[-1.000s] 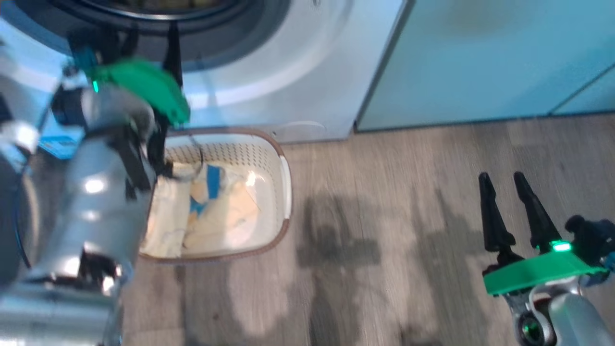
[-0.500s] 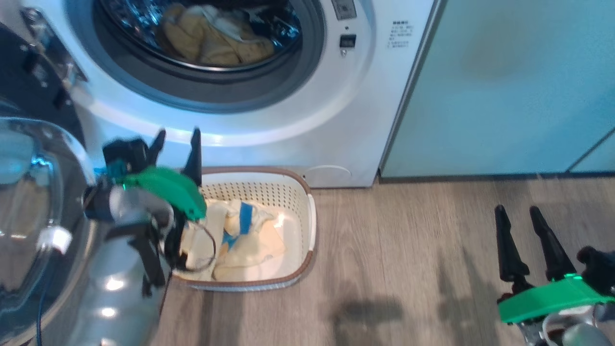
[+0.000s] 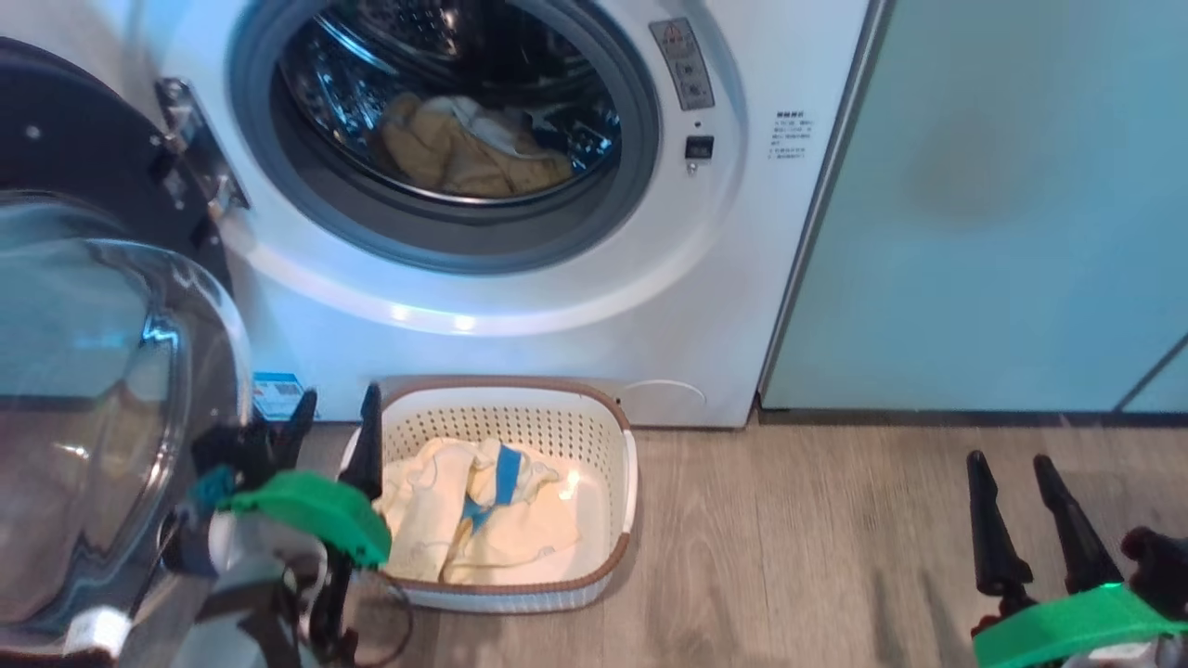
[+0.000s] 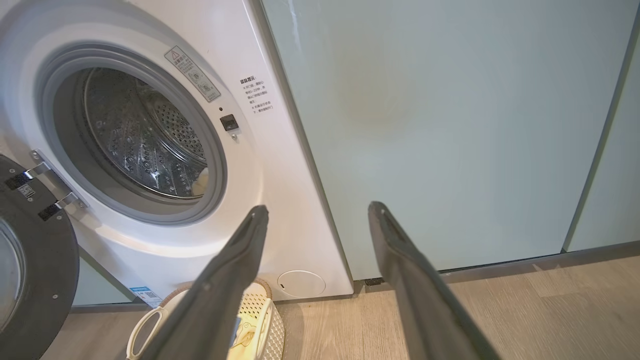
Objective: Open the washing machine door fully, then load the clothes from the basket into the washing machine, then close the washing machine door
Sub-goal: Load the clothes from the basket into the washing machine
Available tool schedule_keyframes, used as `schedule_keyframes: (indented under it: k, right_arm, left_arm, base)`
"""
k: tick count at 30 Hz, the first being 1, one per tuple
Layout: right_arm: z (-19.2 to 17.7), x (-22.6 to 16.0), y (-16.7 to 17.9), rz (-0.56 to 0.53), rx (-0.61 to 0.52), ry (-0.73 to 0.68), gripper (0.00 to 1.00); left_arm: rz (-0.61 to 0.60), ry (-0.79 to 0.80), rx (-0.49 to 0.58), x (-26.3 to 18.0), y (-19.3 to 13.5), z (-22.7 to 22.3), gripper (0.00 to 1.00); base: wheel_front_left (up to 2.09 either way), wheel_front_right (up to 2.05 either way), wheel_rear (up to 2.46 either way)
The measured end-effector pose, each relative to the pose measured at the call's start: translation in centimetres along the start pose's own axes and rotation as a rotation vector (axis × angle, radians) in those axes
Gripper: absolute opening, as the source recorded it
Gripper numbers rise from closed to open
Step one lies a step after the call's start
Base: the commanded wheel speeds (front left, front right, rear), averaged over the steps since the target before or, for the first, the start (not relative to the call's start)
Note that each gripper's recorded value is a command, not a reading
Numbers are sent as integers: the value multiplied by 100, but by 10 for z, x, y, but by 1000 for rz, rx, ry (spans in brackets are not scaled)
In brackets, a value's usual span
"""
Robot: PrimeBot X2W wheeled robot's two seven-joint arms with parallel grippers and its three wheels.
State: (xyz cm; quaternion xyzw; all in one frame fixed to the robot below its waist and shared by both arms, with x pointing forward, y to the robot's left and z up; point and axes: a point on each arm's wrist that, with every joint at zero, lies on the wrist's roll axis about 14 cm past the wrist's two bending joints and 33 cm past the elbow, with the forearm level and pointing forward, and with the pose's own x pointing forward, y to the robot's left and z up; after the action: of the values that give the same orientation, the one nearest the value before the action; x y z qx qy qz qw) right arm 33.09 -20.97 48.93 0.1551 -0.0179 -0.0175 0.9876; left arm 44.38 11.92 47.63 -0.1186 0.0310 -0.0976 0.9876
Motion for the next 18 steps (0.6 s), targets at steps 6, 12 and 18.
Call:
schedule_keyframes:
  k: [6,12,18]
  right_arm:
    - [2,-3,5,18,3,-8,100]
    - [4,-3,6,21,3,-16,100]
    - [7,-4,5,17,2,-26,100]
  left_arm:
    - [40,-25,-4,-21,13,5,100]
    - [39,-45,-1,-27,13,9,100]
    - [35,-52,1,-30,12,11,100]
  base:
    - [0,0,0]
    - [0,0,0]
    - [0,0,0]
